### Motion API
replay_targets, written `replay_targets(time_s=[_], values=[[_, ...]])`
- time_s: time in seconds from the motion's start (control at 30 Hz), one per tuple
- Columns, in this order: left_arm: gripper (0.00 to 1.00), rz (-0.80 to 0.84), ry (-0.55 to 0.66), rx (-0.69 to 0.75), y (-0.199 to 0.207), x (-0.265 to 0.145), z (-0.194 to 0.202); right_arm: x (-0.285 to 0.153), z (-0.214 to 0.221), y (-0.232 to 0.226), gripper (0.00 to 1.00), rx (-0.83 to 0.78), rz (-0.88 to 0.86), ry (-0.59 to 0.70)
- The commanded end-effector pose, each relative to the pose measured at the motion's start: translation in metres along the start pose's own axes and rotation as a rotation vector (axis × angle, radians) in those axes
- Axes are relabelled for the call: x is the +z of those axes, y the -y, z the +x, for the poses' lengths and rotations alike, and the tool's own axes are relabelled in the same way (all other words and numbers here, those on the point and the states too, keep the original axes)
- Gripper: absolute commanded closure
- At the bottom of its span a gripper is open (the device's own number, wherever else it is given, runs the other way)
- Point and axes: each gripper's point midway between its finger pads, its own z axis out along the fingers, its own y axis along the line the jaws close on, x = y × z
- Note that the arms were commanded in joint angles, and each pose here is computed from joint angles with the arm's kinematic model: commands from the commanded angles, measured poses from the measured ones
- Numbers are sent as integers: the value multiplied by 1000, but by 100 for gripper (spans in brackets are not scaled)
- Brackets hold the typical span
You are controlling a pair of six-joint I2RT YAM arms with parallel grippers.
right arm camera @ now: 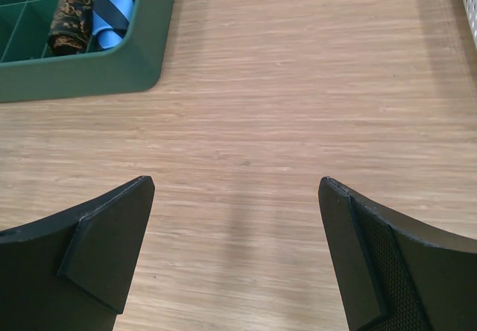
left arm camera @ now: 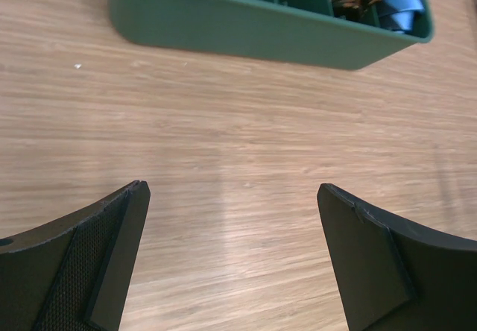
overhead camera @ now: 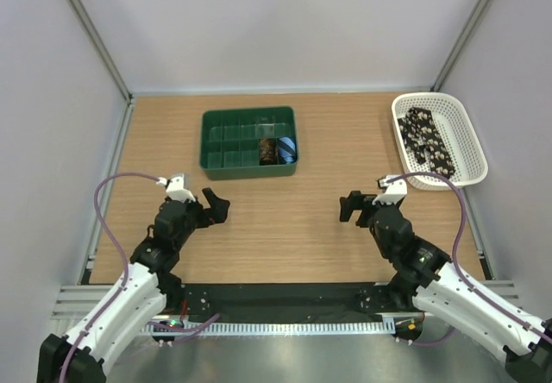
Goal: Roll the ties
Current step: Place the rolled tie into the container
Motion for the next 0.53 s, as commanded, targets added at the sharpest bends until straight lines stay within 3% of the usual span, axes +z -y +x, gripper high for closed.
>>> replay_targets(time_s=[0.0, 0.27, 0.5], values=[[0, 110, 98, 19, 20, -5, -21, 6, 3, 7, 0, 82, 31, 72], [0, 134, 188, -6, 18, -19, -28, 2, 7, -2, 0, 66, -47, 59], [0, 139, 190, -8, 18, -20, -28, 2, 7, -2, 0, 75, -36, 53]])
